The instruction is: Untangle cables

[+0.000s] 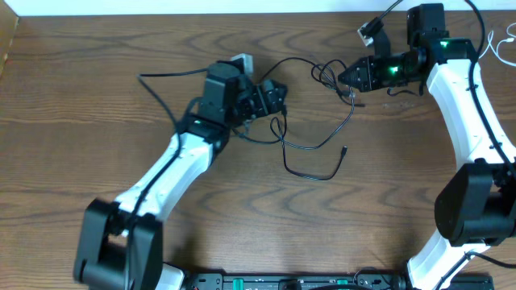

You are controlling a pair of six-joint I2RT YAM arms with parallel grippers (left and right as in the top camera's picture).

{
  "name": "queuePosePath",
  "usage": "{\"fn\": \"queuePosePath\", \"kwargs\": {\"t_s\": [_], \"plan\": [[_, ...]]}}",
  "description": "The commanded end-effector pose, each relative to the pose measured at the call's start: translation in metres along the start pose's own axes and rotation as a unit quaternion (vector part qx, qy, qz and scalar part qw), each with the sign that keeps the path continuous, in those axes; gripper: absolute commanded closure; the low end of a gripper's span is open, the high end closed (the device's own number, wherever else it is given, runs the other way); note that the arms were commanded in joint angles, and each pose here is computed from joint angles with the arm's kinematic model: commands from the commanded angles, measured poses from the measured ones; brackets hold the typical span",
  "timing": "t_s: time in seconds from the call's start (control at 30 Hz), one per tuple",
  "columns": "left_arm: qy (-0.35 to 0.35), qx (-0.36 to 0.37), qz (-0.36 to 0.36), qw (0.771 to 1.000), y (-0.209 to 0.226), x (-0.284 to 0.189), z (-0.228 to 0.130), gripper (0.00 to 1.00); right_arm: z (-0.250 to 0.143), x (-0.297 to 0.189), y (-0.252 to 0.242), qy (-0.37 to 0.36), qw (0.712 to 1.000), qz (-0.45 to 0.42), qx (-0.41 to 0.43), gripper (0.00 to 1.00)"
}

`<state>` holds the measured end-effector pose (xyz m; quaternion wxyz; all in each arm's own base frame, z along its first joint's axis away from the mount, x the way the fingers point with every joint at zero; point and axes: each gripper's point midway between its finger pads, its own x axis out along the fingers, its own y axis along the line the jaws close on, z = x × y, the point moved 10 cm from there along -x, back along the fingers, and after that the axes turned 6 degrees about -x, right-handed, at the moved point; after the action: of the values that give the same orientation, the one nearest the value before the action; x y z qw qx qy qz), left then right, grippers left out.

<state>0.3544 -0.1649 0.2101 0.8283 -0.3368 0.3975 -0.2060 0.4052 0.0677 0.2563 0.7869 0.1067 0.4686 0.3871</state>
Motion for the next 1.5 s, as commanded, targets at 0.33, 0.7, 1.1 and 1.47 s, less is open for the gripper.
{"fn": "queuePosePath", "kwargs": {"t_s": [0.33,0.7,1.1,1.47], "plan": [[0.024,-0.017,-0.078,0.997,-0.004,0.065,-0.024,0.26,0.000,0.008,0.022,0.011,0.999,0.026,-0.036,0.99],[-0.059,-0.067,-0.016,0.996,0.013,0.077,-0.016,0.30,0.000,0.017,0.033,0.021,0.998,0.038,-0.052,0.99],[-0.111,-0.068,-0.005,0.991,0.014,0.077,-0.007,0.31,-0.003,0.017,0.044,0.018,0.993,0.101,-0.061,0.99],[-0.104,-0.046,-0.050,0.992,0.002,0.087,-0.015,0.35,-0.006,0.017,0.050,0.020,0.989,0.132,-0.067,0.99]]}}
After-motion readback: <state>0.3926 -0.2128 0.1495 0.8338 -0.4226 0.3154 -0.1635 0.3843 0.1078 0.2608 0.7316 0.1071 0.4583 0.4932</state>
